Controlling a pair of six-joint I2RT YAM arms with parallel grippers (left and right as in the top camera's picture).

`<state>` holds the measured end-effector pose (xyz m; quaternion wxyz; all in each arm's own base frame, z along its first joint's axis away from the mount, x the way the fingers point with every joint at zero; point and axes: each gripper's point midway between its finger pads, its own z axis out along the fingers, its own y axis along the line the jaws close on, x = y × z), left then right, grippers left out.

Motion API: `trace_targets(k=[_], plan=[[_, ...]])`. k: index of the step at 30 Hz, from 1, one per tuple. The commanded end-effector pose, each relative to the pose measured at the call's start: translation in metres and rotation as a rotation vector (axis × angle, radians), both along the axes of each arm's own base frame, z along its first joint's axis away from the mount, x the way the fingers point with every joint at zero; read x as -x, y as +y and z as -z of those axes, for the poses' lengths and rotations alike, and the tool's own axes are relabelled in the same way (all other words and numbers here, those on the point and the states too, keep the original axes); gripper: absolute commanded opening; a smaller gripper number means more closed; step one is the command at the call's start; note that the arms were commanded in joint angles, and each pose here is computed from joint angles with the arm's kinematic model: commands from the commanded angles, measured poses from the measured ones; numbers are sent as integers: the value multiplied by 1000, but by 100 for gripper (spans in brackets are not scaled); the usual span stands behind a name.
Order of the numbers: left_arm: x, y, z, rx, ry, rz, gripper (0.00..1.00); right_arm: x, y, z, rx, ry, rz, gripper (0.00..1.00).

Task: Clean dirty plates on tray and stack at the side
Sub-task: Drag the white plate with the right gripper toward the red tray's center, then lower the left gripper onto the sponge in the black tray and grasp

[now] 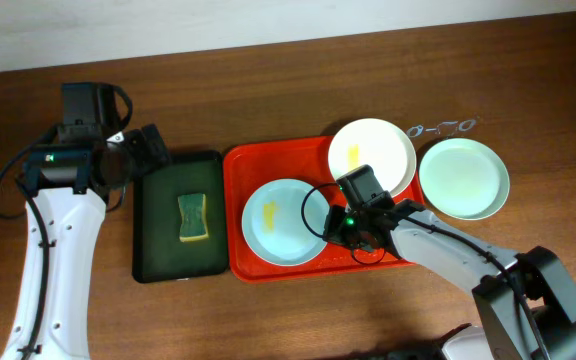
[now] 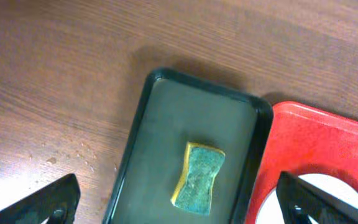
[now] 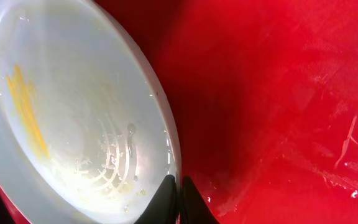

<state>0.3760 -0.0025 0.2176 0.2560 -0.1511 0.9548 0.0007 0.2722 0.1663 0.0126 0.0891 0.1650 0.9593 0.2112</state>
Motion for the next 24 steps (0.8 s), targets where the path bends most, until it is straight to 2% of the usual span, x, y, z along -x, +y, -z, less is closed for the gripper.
trace_targets(k=[1, 4, 6, 12, 14, 18, 21, 24], plan=[[7, -7, 16, 18, 47, 19, 89, 3, 1, 2, 9, 2, -16, 5], [16, -17, 35, -7, 96, 48, 75, 2, -2, 4, 28, -1, -8, 5], [19, -22, 45, -31, 114, 84, 72, 3, -2, 4, 29, 2, -8, 4], [22, -30, 72, -39, 185, 129, 72, 3, -2, 4, 30, 2, -8, 5], [19, -42, 85, -6, 218, 208, 73, 3, -2, 4, 30, 2, -8, 5], [22, -46, 117, 7, 345, 239, 73, 3, -2, 4, 30, 1, -8, 5], [23, -51, 144, 31, 422, 252, 69, 3, -2, 4, 30, 2, -8, 5], [22, -51, 165, 30, 469, 252, 59, 3, -3, 4, 31, 2, -8, 6]])
